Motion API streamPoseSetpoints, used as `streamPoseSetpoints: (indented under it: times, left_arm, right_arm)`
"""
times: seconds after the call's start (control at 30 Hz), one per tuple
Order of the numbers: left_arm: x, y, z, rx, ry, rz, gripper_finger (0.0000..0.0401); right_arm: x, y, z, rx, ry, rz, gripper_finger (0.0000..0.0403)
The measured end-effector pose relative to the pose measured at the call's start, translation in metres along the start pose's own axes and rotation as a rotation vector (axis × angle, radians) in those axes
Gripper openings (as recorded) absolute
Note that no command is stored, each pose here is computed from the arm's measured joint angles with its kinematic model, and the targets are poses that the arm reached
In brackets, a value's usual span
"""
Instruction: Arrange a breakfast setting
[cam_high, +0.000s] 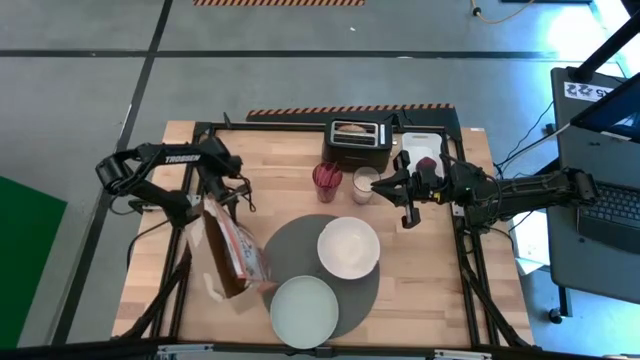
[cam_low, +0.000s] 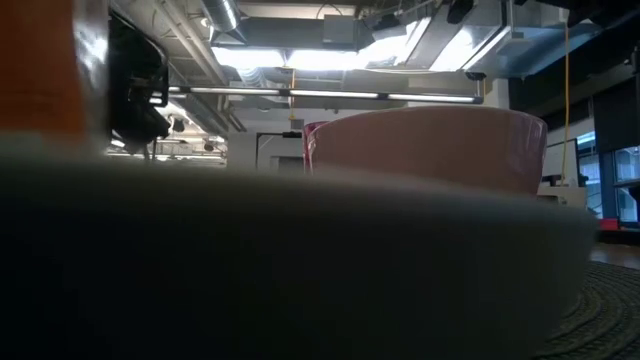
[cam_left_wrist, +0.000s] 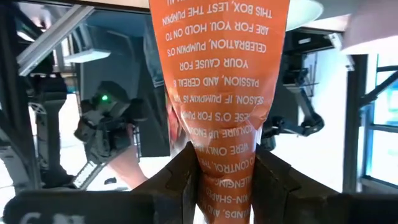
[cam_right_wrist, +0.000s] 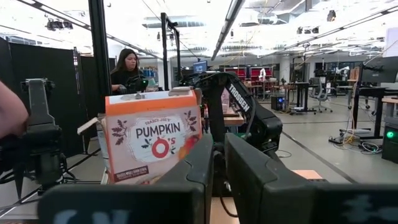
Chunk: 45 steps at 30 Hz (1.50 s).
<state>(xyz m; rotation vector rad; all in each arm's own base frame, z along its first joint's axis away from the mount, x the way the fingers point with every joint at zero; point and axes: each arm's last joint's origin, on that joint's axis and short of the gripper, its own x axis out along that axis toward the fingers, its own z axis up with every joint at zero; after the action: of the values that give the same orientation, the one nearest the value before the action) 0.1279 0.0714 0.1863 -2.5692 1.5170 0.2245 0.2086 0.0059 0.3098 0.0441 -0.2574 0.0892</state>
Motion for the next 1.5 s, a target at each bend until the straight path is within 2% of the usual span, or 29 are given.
streamPoseSetpoints:
  times: [0.27,0.47,0.77,1.07,1.5]
  left_arm:
    - [-0.018,-0.008,0.013,-0.078,-0.054,-0.134,0.0103]
    - [-0.026,-0.022,0.024,-0.033,-0.07,-0.224,0.0103]
    - [-0.026,-0.031,0.025,-0.033,-0.066,-0.214,0.0107]
    - [-0.013,-0.036,0.031,-0.05,-0.045,-0.143,0.0112]
    - [-0.021,-0.051,0.03,0.064,-0.106,-0.175,0.0114]
  right_arm:
    - [0.0,0.0,0.0,0.006,0.001,0.0,0.0046]
    - [0.0,0.0,0.0,0.006,0.002,-0.003,0.0046]
    - [0.0,-0.002,-0.001,-0.002,0.002,-0.076,0.0046]
    - [0.0,-0.002,-0.001,-0.004,0.004,-0.081,0.0046]
    - [0.0,-0.002,-0.002,-0.003,0.01,-0.08,0.0046]
